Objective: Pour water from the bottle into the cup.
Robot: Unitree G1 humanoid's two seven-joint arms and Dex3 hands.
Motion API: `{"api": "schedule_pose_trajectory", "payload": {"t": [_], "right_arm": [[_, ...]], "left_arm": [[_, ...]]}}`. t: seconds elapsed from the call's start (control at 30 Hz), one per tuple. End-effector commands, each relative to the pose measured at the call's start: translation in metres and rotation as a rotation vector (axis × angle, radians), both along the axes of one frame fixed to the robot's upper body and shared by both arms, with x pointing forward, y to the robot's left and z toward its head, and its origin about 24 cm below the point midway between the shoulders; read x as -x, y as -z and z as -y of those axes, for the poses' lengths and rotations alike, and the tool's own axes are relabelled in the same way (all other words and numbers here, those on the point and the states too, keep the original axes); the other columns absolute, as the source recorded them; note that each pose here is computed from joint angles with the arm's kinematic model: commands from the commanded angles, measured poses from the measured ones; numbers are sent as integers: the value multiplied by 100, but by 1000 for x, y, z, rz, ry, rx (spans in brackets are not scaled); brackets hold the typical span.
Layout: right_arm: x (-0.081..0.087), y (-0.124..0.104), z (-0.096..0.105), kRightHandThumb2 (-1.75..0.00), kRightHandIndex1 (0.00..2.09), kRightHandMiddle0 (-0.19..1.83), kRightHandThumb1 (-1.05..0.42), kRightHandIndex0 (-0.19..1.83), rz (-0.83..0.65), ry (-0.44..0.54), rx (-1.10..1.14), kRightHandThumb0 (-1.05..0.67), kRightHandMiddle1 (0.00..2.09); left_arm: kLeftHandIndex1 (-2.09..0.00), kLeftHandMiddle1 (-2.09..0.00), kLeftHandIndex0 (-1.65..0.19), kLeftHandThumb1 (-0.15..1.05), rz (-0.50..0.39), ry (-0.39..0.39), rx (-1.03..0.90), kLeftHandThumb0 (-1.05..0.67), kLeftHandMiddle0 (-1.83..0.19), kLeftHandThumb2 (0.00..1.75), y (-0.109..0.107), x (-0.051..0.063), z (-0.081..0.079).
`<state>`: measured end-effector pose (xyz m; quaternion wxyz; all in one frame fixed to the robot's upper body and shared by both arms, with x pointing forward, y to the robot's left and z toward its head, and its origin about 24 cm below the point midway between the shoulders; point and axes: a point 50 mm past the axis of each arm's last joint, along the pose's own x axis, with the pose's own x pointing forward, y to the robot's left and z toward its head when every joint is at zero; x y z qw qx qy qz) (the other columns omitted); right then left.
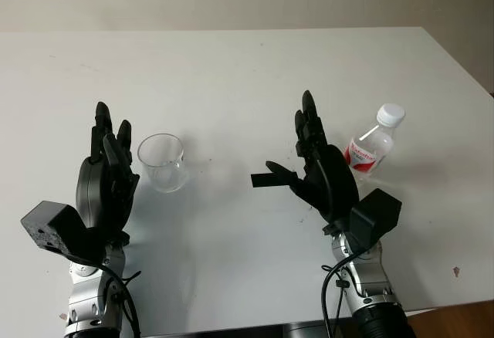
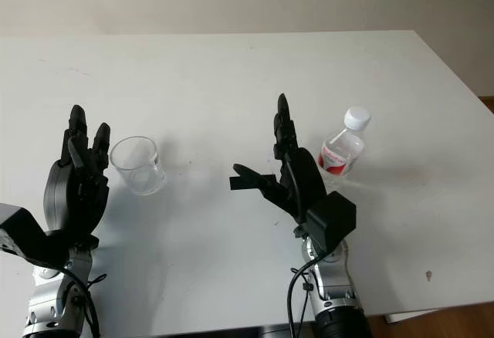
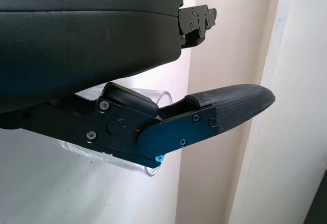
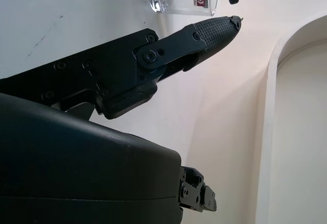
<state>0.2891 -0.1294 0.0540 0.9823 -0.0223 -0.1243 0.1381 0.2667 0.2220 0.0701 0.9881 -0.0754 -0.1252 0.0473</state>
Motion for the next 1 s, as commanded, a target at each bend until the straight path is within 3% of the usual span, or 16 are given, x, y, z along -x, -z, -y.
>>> {"api": "schedule_pose_trajectory", "payload": {"t": [0.0, 0.3, 0.43, 0.63, 0.97], "right_arm": [[1, -2, 1, -5, 0, -19, -95, -19, 6, 2, 2, -85, 0], [4, 5, 5, -6, 0, -19, -96, -19, -18, 3, 38, -87, 0], [3, -5, 4, -5, 0, -19, -95, -19, 5, -33, 19, -84, 0], [1, -43, 4, -5, 0, -19, -95, -19, 136, -123, 26, -79, 0], [8, -126, 27, -5, 0, -19, -93, -19, 387, -285, 14, -83, 0]], "left_arm": [[0, -31, 14, 105, 6, 1, 2, -85, 19, 75, 0, 0, 1], [0, -31, 13, 105, 4, 6, 4, -85, 19, 75, 1, -2, 3], [0, -27, 14, 105, 10, 9, 6, -85, 19, 75, 1, -2, 3], [0, -32, 13, 105, 15, 8, 7, -85, 19, 77, -1, -3, 6], [0, -28, 15, 105, 15, 10, 15, -85, 19, 77, 0, -6, 8]]}}
